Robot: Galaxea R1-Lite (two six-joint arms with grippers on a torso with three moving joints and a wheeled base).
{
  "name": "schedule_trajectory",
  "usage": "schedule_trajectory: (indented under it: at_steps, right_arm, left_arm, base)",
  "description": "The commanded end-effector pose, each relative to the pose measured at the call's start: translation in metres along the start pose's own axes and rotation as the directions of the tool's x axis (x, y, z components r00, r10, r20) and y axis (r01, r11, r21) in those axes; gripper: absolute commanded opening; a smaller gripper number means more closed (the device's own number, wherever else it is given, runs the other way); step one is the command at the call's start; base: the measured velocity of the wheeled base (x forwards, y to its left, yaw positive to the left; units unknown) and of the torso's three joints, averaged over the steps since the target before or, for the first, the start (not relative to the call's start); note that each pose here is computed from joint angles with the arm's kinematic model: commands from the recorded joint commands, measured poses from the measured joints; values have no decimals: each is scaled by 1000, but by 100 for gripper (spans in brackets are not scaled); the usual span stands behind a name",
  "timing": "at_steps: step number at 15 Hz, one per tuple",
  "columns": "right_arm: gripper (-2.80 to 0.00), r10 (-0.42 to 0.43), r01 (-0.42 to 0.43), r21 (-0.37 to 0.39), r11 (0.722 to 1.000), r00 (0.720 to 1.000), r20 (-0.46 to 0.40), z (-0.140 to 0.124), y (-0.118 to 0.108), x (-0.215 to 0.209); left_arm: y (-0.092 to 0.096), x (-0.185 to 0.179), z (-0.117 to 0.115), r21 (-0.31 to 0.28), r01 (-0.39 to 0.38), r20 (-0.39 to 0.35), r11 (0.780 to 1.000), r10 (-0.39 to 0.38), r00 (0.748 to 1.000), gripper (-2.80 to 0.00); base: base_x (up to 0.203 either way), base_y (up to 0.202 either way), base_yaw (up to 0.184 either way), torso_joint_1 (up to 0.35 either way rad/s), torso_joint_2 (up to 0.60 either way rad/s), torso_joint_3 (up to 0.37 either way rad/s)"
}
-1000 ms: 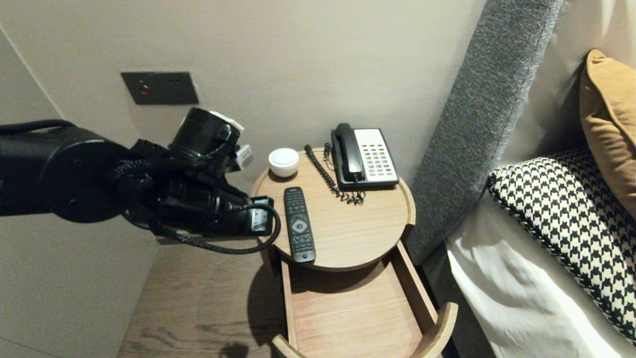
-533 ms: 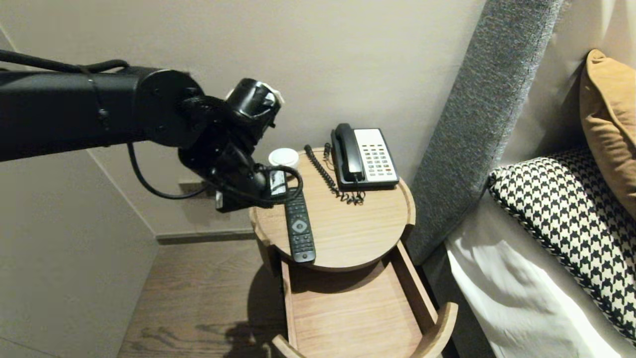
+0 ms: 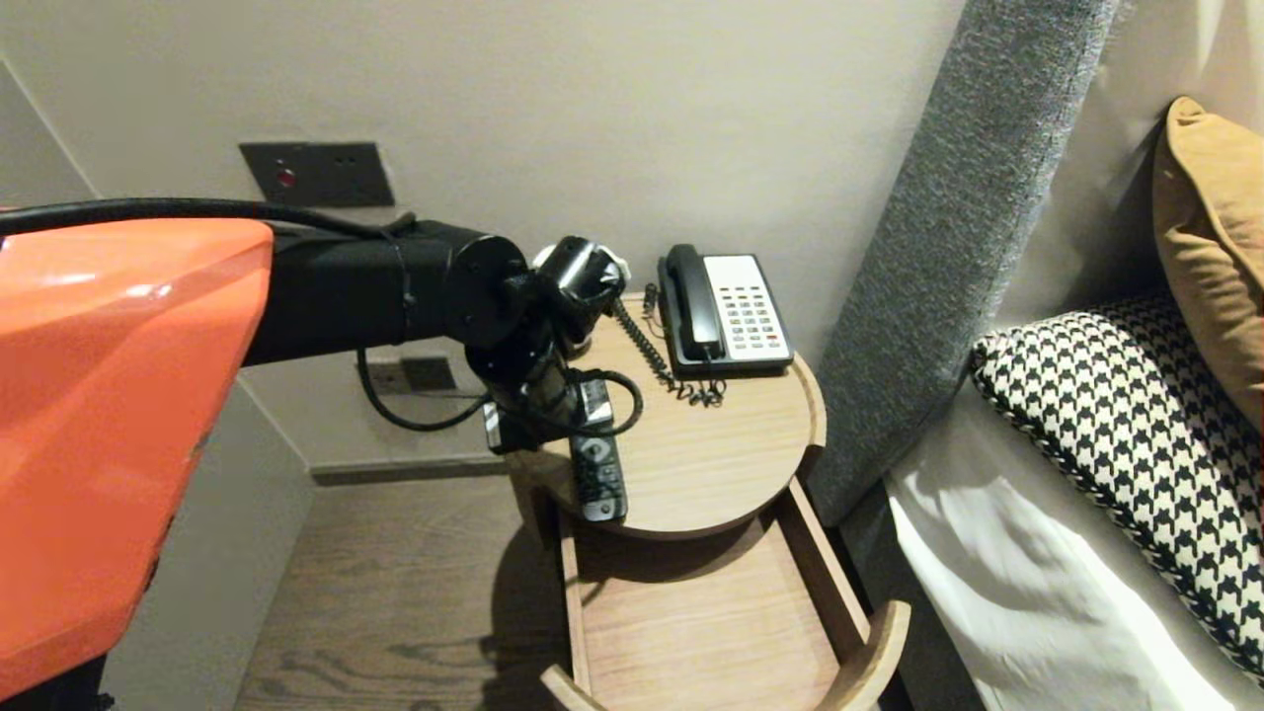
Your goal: Put the remote controls on the table in the drawer one by one
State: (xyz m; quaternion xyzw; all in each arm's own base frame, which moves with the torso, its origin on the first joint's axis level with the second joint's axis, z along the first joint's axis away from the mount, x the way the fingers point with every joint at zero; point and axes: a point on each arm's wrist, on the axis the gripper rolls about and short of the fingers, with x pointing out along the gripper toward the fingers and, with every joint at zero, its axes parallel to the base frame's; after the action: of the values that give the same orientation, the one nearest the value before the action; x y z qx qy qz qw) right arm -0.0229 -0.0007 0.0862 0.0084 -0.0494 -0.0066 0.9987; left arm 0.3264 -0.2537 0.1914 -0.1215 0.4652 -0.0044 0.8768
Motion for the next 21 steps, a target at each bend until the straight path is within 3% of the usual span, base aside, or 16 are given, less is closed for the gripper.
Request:
schedule_trajectory:
  at_steps: [1, 8, 15, 21]
  right_arm:
    - [-280, 0, 0, -1, 1000, 999, -41, -11, 0, 2]
    - [-280, 0, 0, -1, 1000, 999, -41, -11, 0, 2]
    - [-280, 0, 0, -1, 1000, 999, -41, -11, 0, 2]
    - [-280, 0, 0, -1, 1000, 999, -41, -11, 0, 2]
  left_arm:
    - [-5, 11, -3, -2, -3, 18, 1000, 3, 1000, 0]
    - [-20, 29, -3, -12, 34, 101, 999, -33, 994, 0]
    - [-23, 44, -3, -26, -4, 174, 1000, 9, 985, 0]
    - [-24, 54, -5, -30, -16, 176, 999, 21, 984, 0]
  base:
    - [0, 0, 0, 0, 0, 0]
    - [0, 0, 0, 0, 0, 0]
    - [0, 0, 0, 0, 0, 0]
    - [0, 0, 0, 0, 0, 0]
